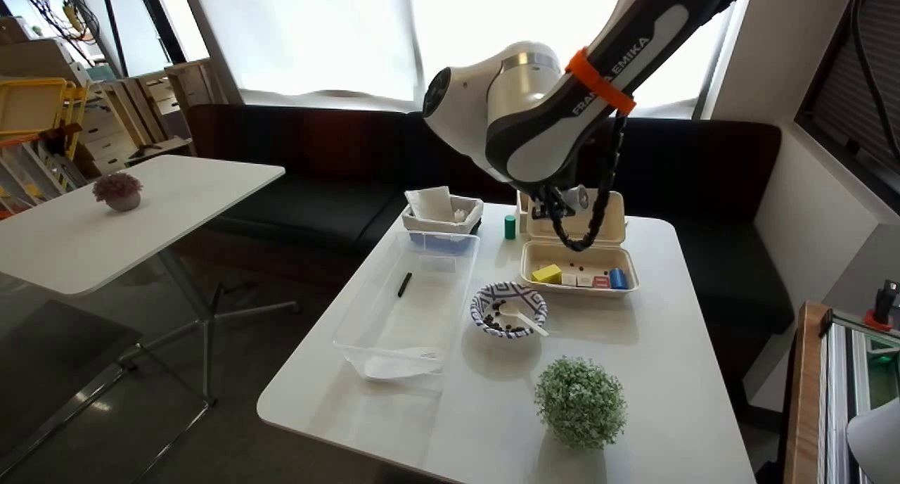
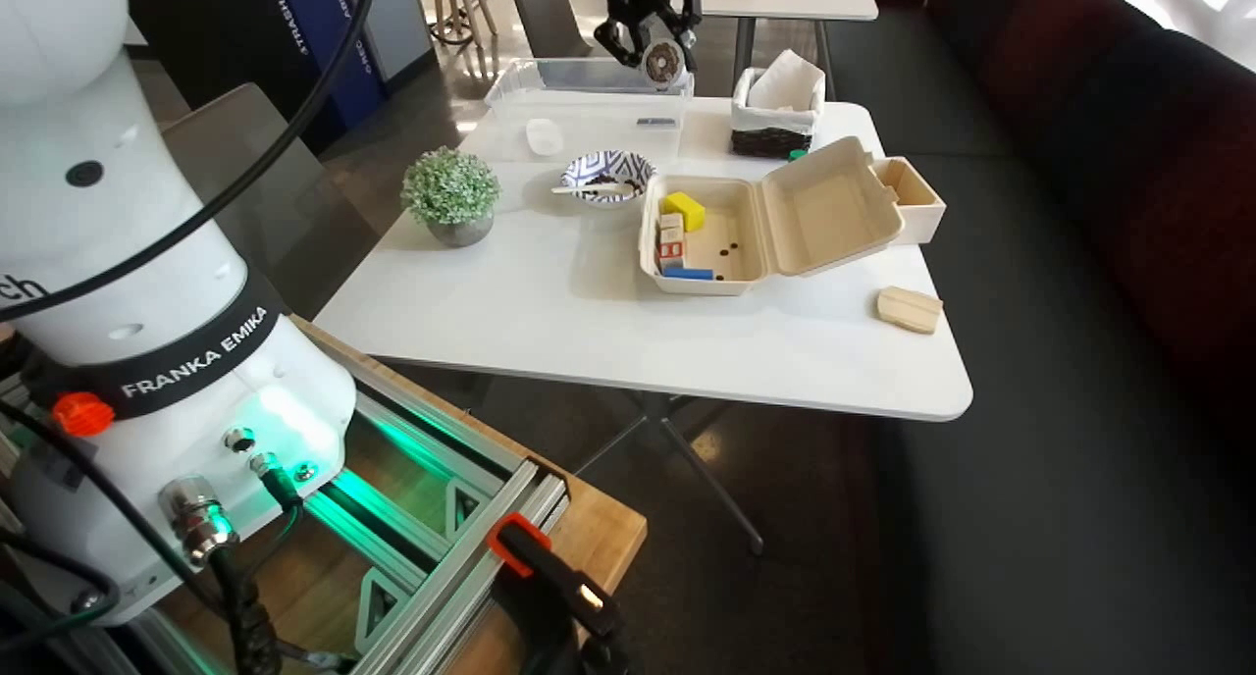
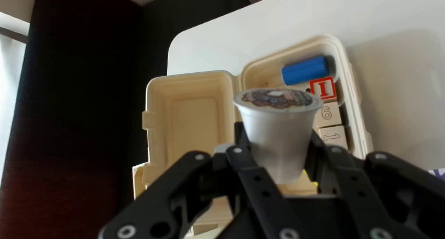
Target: Remove the white object from the container
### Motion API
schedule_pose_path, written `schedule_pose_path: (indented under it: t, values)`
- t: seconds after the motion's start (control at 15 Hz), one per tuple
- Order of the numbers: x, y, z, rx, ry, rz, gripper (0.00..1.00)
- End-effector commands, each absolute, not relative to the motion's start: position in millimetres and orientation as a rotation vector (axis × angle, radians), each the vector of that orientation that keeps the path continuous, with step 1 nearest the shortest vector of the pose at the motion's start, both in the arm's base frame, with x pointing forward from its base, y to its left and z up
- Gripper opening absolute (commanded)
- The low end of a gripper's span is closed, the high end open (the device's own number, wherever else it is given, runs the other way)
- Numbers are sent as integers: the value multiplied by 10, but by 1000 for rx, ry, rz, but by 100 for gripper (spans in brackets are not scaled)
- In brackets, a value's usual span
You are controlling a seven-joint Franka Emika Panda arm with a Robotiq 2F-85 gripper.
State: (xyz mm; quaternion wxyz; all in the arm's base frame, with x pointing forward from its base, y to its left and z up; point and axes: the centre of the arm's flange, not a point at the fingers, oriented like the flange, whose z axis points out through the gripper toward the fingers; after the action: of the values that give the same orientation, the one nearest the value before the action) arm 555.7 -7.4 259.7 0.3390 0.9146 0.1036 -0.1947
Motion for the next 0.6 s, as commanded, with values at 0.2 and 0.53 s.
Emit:
schedule_pose_path:
  t: [0.2, 0.53]
  values:
    - [5625, -278, 2224, 2408, 268, -514, 39]
    - [5673, -320, 2168, 2411, 260, -516, 39]
